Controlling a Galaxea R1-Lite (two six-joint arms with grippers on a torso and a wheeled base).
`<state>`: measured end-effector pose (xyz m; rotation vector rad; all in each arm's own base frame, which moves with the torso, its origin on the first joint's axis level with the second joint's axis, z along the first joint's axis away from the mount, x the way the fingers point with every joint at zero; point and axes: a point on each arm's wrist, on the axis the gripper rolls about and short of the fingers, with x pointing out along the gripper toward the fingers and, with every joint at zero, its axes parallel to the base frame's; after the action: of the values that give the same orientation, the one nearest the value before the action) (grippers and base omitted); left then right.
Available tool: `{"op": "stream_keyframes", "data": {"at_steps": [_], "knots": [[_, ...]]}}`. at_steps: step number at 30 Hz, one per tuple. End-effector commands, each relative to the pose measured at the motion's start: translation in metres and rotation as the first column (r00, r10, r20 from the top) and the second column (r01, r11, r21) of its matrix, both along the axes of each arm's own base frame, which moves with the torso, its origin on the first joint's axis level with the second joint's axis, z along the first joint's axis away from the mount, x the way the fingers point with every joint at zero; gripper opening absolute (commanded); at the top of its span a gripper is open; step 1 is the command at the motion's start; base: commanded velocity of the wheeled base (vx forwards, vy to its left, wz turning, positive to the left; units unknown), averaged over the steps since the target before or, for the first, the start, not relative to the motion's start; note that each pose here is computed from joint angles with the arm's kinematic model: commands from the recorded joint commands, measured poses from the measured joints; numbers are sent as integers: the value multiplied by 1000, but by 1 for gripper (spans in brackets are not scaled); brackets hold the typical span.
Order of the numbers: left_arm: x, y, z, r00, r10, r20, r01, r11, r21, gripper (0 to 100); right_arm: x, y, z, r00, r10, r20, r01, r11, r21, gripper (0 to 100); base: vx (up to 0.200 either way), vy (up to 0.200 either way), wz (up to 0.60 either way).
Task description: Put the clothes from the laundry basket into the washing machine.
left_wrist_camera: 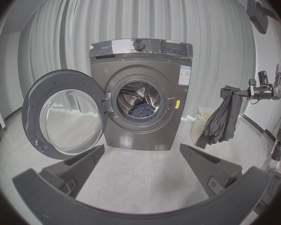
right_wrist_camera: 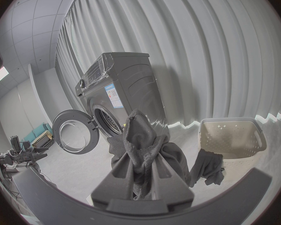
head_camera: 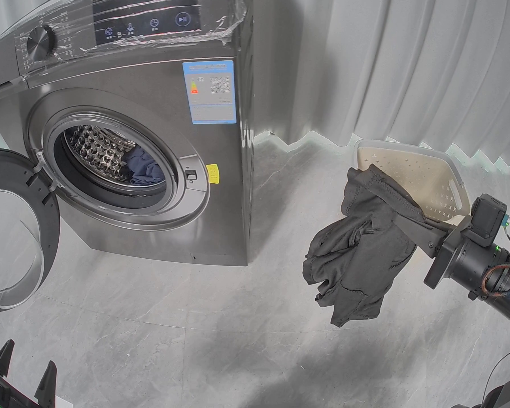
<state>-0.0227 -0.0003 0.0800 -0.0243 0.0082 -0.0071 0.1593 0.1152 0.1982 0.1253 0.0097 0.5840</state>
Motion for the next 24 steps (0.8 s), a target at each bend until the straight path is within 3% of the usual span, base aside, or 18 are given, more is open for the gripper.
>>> {"op": "stream_keyframes", "data": {"at_steps": [1,8,17,24], "knots": [[0,0,-4,1000,1,2,-1,1000,0,100,-1,-1,2,1000,-2,6,2,1000,6,0,0,200,0],[0,0,-4,1000,0,2,0,1000,-2,100,0,0,0,1000,0,1,0,1000,1,0,0,29,0],[0,0,-4,1000,0,-4,0,1000,0,100,0,0,0,1000,0,-1,0,1000,1,0,-200,0,0],[0,0,-4,1000,0,-4,0,1000,-2,100,0,0,0,1000,0,-2,0,1000,0,0,0,0,0]]}}
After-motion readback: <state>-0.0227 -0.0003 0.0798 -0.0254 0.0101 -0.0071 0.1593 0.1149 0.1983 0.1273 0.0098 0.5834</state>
